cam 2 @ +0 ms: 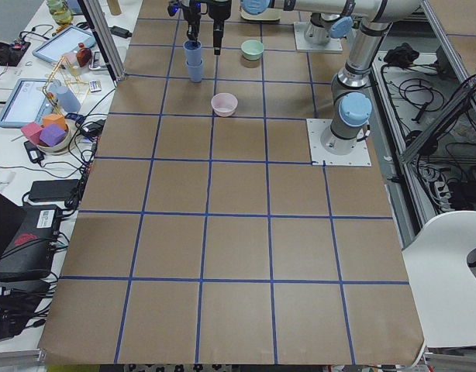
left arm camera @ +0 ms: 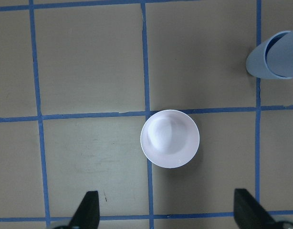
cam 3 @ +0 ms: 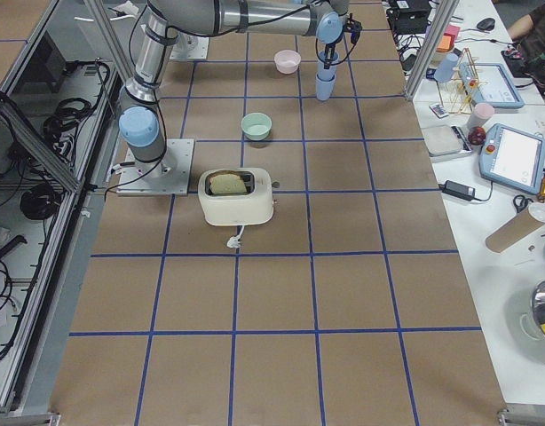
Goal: Stack blue cups with both arms
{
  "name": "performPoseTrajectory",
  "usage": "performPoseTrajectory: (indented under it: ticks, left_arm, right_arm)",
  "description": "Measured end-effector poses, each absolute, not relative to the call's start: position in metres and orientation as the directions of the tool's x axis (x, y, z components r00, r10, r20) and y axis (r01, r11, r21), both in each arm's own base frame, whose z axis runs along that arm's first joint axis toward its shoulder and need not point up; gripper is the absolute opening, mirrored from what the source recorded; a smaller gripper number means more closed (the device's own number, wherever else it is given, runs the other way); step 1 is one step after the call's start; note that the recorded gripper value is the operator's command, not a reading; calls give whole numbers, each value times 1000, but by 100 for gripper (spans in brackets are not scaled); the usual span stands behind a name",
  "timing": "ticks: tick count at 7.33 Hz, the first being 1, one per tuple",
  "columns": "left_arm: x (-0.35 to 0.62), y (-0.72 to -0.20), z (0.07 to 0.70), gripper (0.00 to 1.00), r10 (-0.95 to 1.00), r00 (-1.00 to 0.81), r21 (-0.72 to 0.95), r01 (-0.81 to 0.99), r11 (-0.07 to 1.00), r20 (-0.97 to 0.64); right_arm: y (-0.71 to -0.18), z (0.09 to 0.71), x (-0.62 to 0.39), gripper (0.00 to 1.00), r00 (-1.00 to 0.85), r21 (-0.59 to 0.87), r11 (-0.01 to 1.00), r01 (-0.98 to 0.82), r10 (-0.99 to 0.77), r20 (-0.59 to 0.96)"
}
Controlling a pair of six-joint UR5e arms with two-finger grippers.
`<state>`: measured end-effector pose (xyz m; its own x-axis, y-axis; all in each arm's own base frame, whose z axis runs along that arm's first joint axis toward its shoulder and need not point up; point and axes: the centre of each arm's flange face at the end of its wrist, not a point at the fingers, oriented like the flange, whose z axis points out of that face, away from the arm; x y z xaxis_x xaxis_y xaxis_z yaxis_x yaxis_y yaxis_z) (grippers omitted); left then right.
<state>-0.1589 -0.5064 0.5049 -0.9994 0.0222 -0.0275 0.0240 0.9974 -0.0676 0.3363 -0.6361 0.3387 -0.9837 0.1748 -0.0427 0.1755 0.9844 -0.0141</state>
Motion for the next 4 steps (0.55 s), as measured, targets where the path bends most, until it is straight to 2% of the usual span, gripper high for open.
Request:
performPoseTrajectory:
  ticks: [2,4]
  left_arm:
    - [-159,-507,505,100,21,-999,-70,23,997,-24]
    - [-159,-507,505,100,20,-1000,-72,21,997,-21]
  right_arm:
    - [-639,326,336,87,-984,2,984,176,176,-34]
    - [-646,330,327,100,-986,-6,987,162,161,-35]
